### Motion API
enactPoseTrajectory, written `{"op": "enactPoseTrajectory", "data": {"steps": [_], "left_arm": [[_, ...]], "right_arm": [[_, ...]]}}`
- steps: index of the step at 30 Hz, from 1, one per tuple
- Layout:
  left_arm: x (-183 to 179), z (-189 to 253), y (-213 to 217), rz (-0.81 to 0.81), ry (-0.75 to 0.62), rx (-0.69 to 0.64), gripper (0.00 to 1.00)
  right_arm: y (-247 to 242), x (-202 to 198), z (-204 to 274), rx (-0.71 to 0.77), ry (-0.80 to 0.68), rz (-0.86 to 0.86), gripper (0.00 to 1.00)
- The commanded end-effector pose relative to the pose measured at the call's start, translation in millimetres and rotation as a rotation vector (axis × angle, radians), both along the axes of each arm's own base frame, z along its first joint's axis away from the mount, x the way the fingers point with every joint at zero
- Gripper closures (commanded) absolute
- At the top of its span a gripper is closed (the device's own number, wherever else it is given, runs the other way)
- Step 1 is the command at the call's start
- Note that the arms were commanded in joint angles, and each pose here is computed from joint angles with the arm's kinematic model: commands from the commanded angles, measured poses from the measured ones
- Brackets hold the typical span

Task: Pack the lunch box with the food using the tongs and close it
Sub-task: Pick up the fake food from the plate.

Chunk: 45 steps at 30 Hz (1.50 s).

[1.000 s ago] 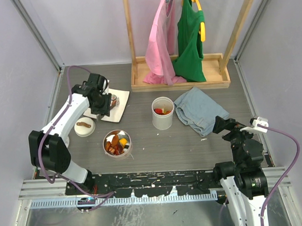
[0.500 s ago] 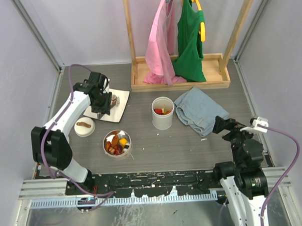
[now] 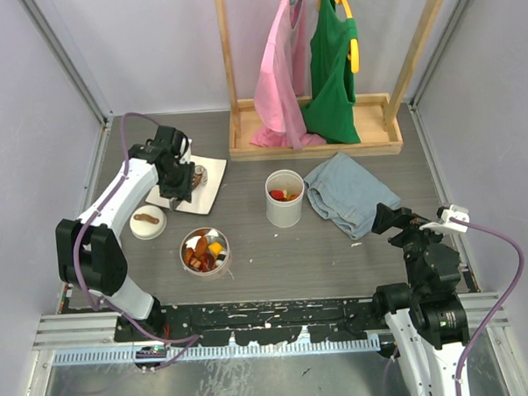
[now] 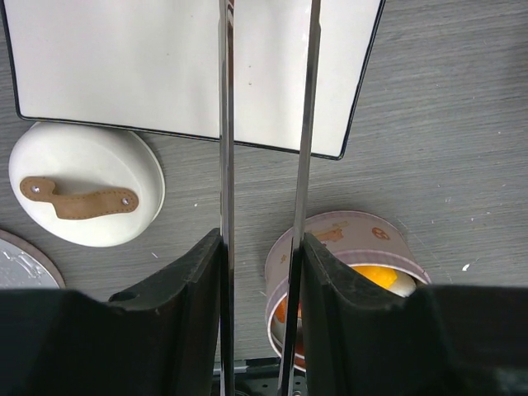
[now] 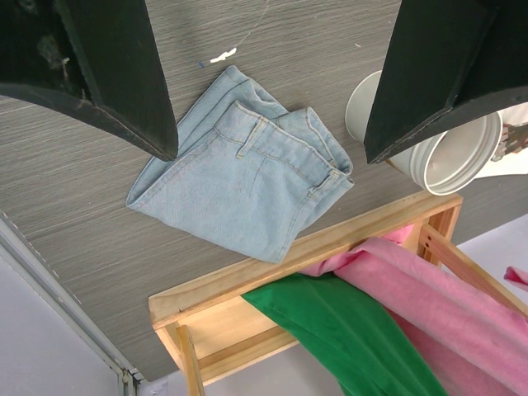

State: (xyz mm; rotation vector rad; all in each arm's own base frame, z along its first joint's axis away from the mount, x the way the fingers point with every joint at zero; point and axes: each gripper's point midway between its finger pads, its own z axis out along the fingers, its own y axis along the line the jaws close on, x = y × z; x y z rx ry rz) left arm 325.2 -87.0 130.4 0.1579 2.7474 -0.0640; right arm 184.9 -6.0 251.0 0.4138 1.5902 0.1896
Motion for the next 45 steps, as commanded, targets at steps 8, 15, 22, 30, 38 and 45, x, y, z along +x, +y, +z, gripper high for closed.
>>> {"op": "enactPoseTrajectory", "data": {"steps": [8,15,22,30,38,45], "left_arm": [[1.8,21.0,-3.4,-0.017,-0.055,-0.039,0.66],[-15.6,29.9,1.9,-0.005,-0.07,-0.041,0.67],[-34.2,34.3,5.2,0.0,-0.074,-0.051,0.67],[-53.9,43.4,-0.6,0.0,-0.076,-0.115,0.68],[-91.8,60.8,-10.5,-0.044,-0.047,-0.208,0.68],[-128.9,74.1,-13.3,-0.046,-0.062,-0.284,0.68]], "right_arm": [[-1.0,1.5,17.3,-0.001,-0.064,-0.005,0.0],[-1.2,1.4,17.1,-0.001,-0.066,-0.006,0.0],[-1.4,0.6,18.5,-0.001,-0.071,-0.006,0.0],[-1.6,-0.1,18.4,0.003,-0.074,-0.008,0.0],[-2.1,-0.9,18.9,0.003,-0.077,-0.01,0.0],[-2.0,-0.9,18.5,0.006,-0.076,-0.011,0.0]]}}
